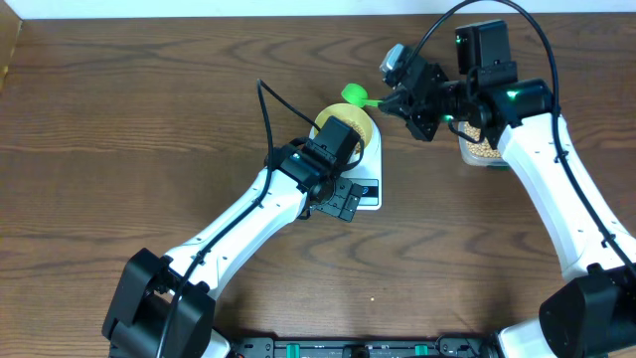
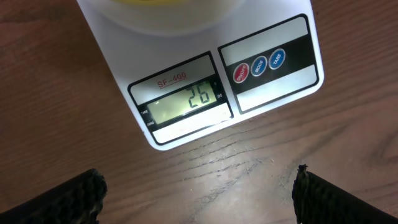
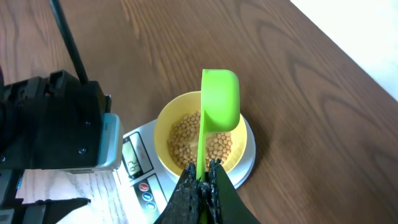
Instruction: Scoop item into bowl and weigh 50g on scale
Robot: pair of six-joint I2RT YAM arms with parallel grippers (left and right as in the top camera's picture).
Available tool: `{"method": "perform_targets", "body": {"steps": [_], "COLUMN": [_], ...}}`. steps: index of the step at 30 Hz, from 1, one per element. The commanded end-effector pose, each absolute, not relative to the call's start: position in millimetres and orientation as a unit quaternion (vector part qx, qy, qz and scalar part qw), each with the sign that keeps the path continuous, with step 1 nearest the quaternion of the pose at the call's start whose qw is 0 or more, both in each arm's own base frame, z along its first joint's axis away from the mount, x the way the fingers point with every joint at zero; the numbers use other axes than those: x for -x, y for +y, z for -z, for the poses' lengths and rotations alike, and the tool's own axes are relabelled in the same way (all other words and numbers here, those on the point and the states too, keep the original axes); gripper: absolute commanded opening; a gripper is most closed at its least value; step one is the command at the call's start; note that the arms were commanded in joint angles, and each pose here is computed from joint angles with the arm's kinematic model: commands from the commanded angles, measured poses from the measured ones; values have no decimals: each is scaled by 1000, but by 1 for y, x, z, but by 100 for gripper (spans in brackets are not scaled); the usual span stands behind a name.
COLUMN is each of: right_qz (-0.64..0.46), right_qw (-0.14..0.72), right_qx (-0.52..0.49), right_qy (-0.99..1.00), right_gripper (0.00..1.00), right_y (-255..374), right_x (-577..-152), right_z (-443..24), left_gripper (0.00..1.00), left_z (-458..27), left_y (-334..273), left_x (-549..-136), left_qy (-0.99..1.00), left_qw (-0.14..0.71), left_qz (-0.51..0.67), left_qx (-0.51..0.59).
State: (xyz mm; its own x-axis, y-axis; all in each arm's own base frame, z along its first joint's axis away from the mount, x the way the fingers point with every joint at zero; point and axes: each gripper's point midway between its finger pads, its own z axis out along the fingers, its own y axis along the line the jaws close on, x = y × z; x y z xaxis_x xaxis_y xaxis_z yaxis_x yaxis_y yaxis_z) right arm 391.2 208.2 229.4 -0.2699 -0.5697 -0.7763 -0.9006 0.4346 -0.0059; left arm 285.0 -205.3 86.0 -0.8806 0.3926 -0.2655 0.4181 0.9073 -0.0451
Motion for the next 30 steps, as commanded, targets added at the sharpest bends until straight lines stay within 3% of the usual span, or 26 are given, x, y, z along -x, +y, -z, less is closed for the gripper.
{"method": "perform_targets", "body": {"steps": [1, 18, 30], "right_qz": [-212, -172, -190], "right_qw": [387, 389, 403], "right_qx": [513, 504, 396], "right_qy": [736, 752, 803], "right_gripper": [1, 1, 1], "right_y": [216, 205, 175], "right_x": [-389, -400, -424], "right_z": [-244, -240, -249], "left_gripper": [98, 98, 98], "left_z": [-85, -85, -85], "left_y": [-203, -203, -203], "left_x": [-285, -285, -285], "left_qy": [970, 970, 970], "left_qw": [126, 126, 126], "left_qz": [45, 45, 45], "left_qx": [-205, -205, -205]}}
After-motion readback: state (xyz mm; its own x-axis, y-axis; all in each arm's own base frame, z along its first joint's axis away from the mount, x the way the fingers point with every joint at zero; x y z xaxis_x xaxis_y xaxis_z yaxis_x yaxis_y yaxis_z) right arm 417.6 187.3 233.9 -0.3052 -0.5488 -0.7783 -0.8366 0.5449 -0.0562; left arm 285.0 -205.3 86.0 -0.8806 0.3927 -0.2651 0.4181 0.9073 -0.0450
